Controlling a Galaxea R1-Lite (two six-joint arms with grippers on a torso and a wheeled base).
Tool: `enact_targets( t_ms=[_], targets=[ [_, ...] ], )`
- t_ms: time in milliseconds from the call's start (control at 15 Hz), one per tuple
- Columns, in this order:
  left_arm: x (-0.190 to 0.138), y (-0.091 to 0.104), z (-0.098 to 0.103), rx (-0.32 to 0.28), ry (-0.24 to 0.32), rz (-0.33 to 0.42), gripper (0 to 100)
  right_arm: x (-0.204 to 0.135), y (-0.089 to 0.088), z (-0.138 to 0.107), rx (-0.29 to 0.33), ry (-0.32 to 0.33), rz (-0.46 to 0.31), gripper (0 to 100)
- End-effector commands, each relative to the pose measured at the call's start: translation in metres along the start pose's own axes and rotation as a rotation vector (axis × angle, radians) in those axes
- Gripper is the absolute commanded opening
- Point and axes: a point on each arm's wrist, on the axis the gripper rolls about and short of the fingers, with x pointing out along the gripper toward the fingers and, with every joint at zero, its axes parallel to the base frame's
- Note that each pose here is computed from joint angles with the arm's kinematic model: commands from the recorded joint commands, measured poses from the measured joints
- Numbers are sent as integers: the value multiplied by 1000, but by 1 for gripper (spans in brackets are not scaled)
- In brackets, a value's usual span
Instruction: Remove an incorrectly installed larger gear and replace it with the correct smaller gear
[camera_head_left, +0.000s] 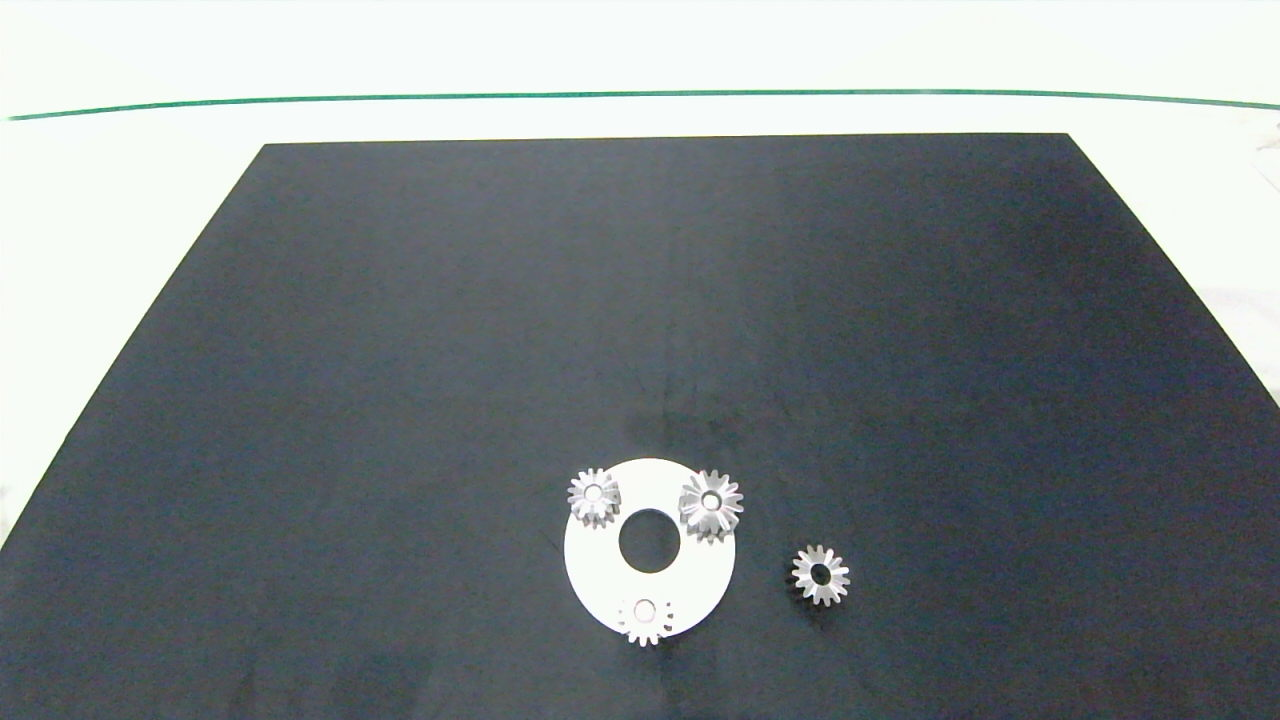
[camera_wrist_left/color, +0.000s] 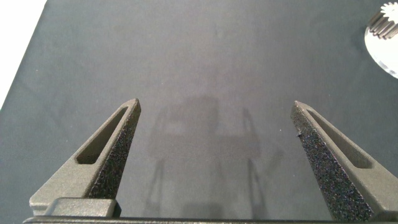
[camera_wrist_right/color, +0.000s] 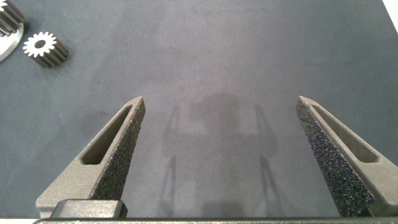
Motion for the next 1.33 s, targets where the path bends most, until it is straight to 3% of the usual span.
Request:
enact_targets(
  t_ms=[67,267,333,400,533,733,867,1000,1067,1133,1200,1333],
  targets=[
    [0,0,0,0,0,0,100,0,0,0,0,0,1,100],
    [0,0,1,3,-2,4,100,0,0,0,-13,0,-1,100],
    [0,0,2,29,1,9,100,0,0,0,-14,-1,-9,100],
    [-1,0,10,103,-7,18,100,0,0,1,-20,-4,-13,100],
    [1,-1,28,168,44,53,100,-2,0,13,-42,-22,-20,100],
    [15,0,60,173,112,79,100,7,-1,53,-43,35,-17,100],
    [35,2,88,182,187,127,100,19,-1,80,-57,65,0,100],
    [66,7,112,166,279,137,100,37,-1,99,-116,110,72,100],
    [75,8,116,158,306,134,100,40,0,105,-140,108,93,100],
    [97,11,120,155,378,130,100,50,1,117,-172,127,135,100],
    [106,12,120,163,409,125,100,64,3,125,-184,166,161,100],
    [115,10,132,241,396,81,100,101,7,141,-192,249,192,100]
  ],
)
